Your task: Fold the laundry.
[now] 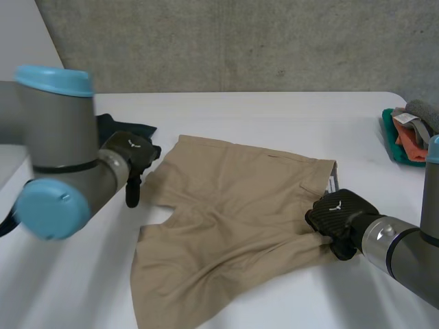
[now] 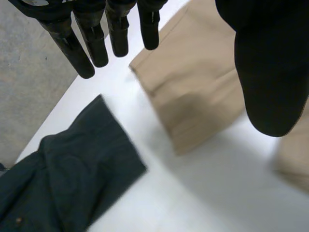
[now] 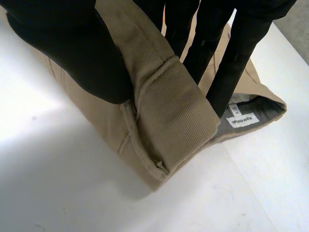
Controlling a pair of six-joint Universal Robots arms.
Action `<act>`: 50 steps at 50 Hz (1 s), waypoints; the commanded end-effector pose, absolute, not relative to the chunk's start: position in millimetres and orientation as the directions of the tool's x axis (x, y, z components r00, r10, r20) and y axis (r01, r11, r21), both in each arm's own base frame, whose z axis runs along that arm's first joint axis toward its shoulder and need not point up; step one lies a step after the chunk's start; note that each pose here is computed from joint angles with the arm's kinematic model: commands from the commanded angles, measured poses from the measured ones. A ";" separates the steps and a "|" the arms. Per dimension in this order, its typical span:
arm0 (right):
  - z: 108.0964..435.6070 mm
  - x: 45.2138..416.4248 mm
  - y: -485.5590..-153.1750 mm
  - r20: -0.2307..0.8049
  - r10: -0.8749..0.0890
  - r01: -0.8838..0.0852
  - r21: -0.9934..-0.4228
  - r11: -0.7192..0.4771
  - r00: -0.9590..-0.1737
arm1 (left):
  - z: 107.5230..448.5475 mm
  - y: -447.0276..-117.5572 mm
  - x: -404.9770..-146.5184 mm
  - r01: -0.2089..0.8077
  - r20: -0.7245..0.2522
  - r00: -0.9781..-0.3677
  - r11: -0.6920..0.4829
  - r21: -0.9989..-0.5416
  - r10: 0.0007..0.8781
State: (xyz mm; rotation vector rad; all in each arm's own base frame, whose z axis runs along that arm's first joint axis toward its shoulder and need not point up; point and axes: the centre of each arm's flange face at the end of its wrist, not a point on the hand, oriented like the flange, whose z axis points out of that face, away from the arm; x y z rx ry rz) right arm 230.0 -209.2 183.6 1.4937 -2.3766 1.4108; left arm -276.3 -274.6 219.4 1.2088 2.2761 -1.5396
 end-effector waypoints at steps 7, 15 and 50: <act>193.3 239.5 -218.9 0.287 -0.646 -0.550 -0.797 0.248 -0.707 | 206.3 -154.8 -254.1 0.633 -0.301 -0.625 0.242 -0.735 0.720; 196.3 241.5 -228.4 0.204 -0.575 -0.442 -0.842 0.310 -0.792 | 180.7 -126.7 -250.5 0.660 -0.249 -0.621 0.324 -0.678 0.743; 191.6 203.6 -180.1 0.414 -0.838 -0.842 -0.532 0.093 -0.354 | 195.0 -85.8 -257.3 0.734 -0.389 -0.520 0.165 -0.659 0.760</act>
